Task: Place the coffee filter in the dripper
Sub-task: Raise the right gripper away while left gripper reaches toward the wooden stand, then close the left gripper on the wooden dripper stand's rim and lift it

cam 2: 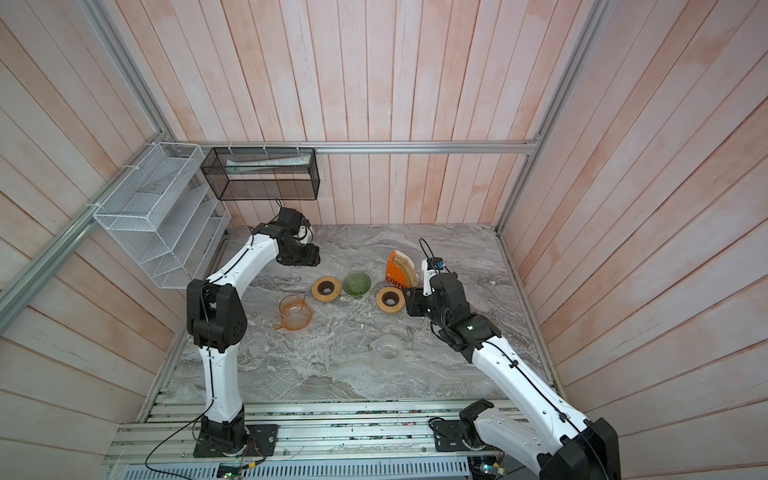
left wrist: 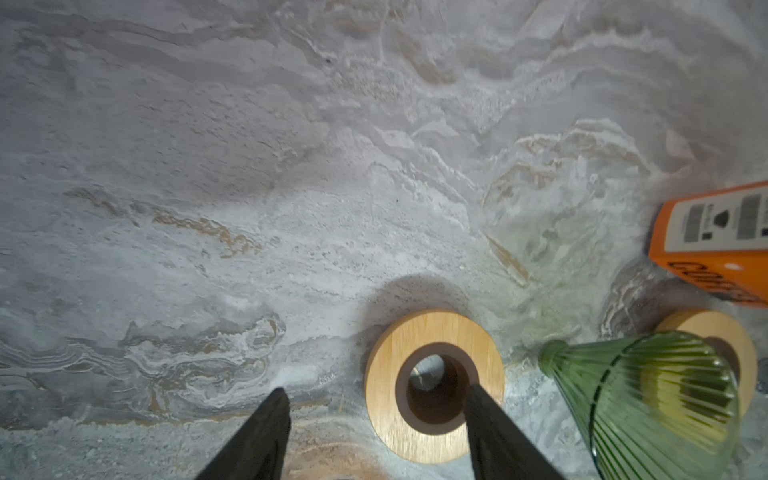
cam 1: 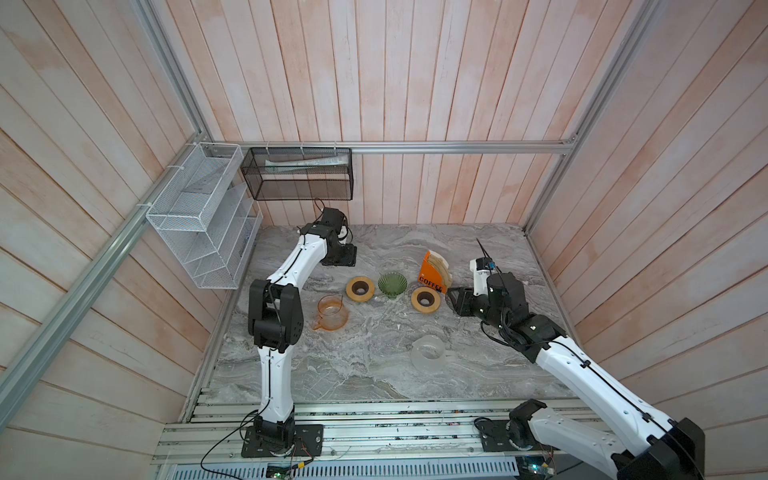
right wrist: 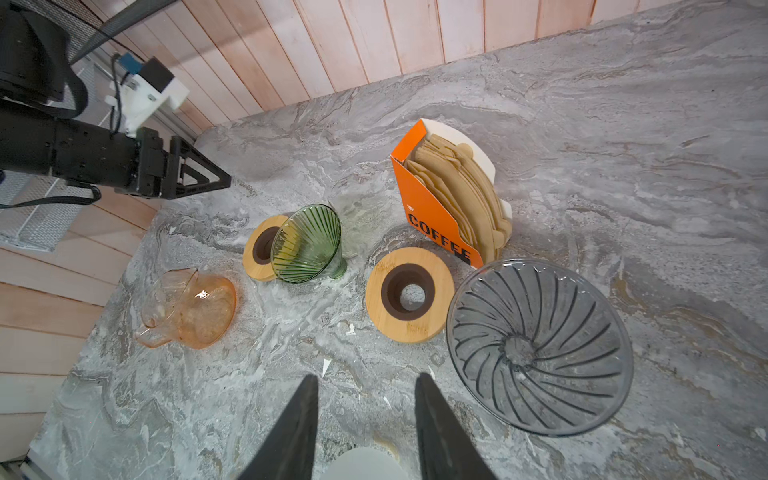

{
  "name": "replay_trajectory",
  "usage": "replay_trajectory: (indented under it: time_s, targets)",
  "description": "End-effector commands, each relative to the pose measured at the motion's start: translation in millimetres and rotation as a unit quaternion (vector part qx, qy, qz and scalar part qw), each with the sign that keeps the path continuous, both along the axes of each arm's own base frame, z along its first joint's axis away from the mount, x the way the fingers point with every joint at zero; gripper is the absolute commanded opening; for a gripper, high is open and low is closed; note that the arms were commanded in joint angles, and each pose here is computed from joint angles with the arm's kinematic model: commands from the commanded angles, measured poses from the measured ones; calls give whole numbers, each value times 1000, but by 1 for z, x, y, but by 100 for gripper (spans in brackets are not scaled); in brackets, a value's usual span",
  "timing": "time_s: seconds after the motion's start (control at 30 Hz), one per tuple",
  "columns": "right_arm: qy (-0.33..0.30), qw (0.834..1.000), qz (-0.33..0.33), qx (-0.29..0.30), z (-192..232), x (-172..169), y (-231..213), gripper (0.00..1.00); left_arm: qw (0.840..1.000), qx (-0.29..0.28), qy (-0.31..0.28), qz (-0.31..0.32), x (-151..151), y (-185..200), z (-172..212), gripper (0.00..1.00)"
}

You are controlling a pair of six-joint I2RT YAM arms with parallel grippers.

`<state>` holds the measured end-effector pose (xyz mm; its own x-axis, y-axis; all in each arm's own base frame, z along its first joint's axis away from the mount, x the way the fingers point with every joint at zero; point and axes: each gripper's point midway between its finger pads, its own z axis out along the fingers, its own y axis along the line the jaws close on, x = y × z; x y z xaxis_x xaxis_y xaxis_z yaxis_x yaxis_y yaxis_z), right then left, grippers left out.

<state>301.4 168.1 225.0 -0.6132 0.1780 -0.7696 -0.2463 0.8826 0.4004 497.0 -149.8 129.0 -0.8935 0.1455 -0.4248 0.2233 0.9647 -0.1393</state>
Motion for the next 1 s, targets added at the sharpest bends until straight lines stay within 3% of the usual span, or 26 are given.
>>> replay_trajectory:
  time_s: [0.0,0.33,0.97]
  targets:
    - [-14,1000,15,13,4,-1,2,40,999,30,24,-28,-13,-4,-16,69]
    - [2,999,17,30,-8,-4,3,40,996,63,56,-32,-27,-3,-57,69]
    - [15,999,10,47,-13,0,6,40,995,52,78,-39,-30,-9,-88,61]
